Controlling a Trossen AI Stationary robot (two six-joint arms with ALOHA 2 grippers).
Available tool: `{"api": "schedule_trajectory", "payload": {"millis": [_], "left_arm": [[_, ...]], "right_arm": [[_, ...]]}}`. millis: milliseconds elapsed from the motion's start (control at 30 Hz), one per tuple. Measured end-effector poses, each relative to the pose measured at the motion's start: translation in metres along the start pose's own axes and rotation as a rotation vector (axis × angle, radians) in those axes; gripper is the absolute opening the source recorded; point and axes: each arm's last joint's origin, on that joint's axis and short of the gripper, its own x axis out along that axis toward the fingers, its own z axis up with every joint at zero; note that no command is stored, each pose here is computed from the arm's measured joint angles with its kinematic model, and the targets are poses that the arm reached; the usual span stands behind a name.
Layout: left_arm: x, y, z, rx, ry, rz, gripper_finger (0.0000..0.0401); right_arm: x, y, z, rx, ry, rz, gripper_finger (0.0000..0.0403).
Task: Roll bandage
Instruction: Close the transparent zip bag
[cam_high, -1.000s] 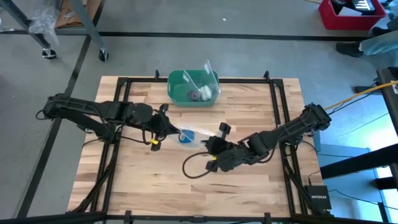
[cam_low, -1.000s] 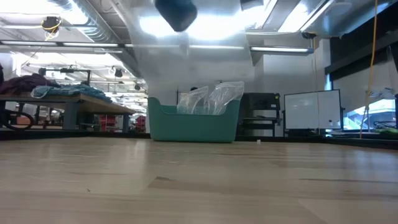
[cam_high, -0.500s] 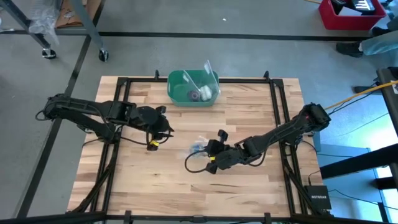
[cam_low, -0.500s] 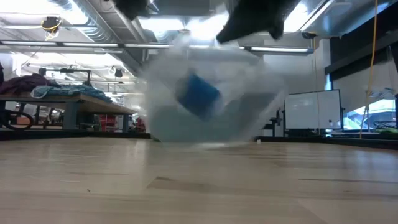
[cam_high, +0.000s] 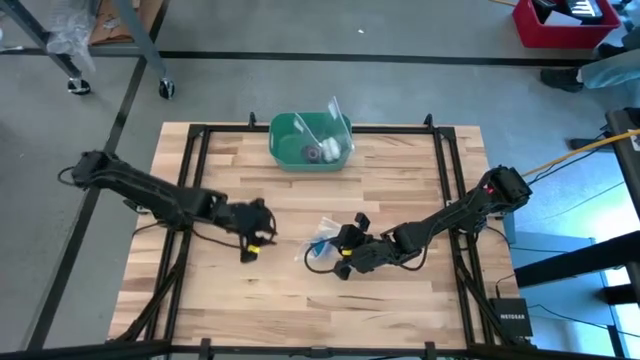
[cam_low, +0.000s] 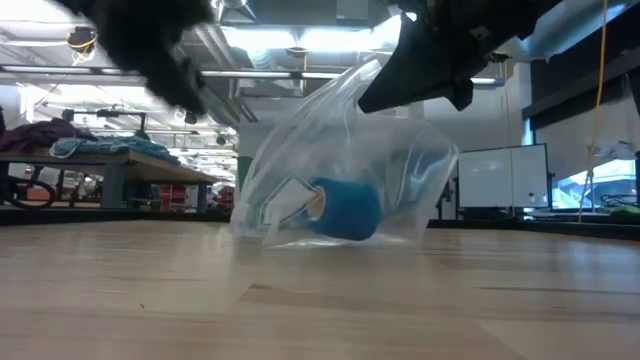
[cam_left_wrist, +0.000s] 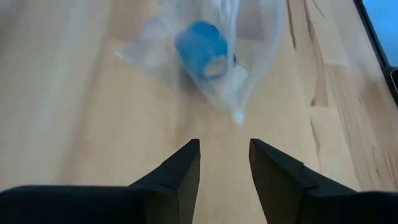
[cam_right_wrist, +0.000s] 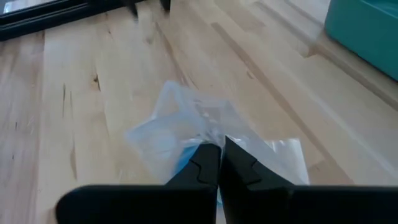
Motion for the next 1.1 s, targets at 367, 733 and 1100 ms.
{"api": "schedule_trajectory", "payload": {"millis": [367,733,1100], "left_arm": [[0.069,-0.028,-0.054,-0.074,-0.022,-0.024,0.0128],[0.105,-0.034,-0.066,-0.118,-0.126,0.068,0.0128],[0.110,-0.035,-0.066,-0.124,-0.170,0.094,0.0106]], "right_arm": [[0.000,-0.001,0.000,-0.021,-0.011,-0.027,0.0004],[0.000,-0.001,0.000,-0.019,-0.013,-0.025,0.0005],[0.000,-0.001,0.000,-0.018,-0.017,-0.030,0.0005]]}}
